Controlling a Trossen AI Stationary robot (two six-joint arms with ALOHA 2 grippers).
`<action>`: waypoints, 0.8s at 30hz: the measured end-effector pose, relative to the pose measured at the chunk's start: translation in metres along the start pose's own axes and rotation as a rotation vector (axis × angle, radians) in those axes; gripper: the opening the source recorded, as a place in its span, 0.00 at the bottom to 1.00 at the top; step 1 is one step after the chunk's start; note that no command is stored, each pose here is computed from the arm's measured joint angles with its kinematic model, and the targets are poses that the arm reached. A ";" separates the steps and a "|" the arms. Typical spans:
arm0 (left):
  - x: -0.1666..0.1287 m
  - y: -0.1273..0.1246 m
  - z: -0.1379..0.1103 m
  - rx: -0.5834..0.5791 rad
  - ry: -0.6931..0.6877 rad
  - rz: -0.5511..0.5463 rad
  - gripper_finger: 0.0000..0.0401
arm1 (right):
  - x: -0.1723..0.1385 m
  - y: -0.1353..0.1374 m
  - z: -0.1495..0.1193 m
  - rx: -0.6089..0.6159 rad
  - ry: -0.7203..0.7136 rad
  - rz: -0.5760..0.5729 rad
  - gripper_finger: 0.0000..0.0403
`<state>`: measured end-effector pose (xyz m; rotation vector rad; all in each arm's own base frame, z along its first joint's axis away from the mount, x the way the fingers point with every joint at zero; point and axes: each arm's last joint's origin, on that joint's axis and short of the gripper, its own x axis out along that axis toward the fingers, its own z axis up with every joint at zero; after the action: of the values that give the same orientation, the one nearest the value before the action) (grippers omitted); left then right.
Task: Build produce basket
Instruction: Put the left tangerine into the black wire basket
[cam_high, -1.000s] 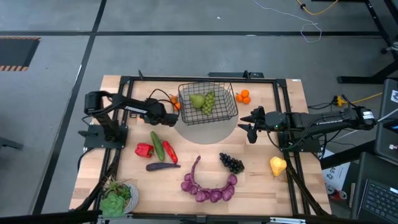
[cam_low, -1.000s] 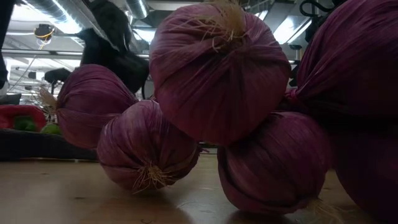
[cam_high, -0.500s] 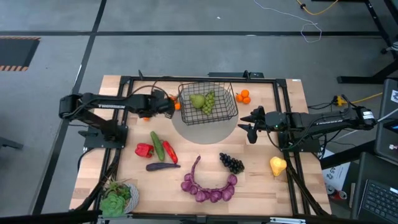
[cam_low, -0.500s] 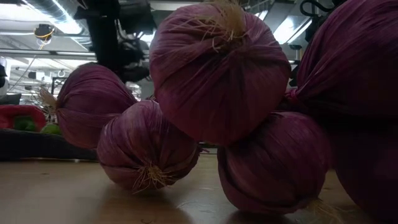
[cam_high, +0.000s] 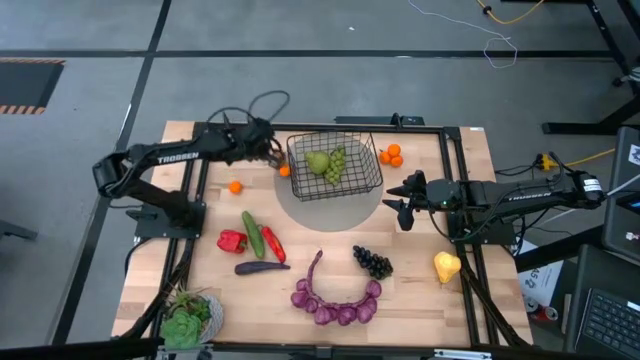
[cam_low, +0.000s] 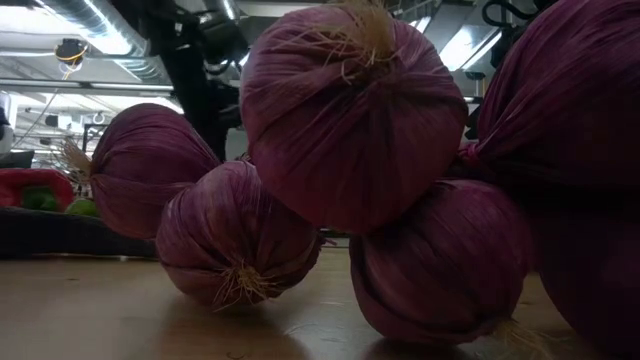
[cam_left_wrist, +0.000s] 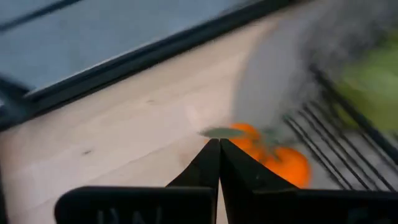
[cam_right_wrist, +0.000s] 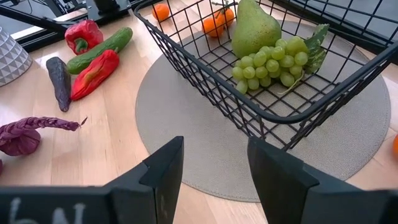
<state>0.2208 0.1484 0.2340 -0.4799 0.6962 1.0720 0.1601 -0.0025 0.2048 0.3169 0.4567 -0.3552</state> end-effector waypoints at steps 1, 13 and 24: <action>0.002 0.005 0.002 -0.042 0.001 0.016 0.00 | 0.000 0.000 0.000 0.000 0.000 0.000 0.45; 0.027 0.026 -0.015 -0.094 0.076 -0.166 0.00 | 0.000 0.000 0.000 0.029 0.000 0.001 0.45; 0.026 0.012 -0.031 -0.040 0.074 -0.188 0.01 | 0.000 0.000 0.000 0.029 -0.001 0.001 0.45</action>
<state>0.2089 0.1493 0.1938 -0.6099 0.6813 0.8963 0.1602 -0.0025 0.2049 0.3453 0.4506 -0.3613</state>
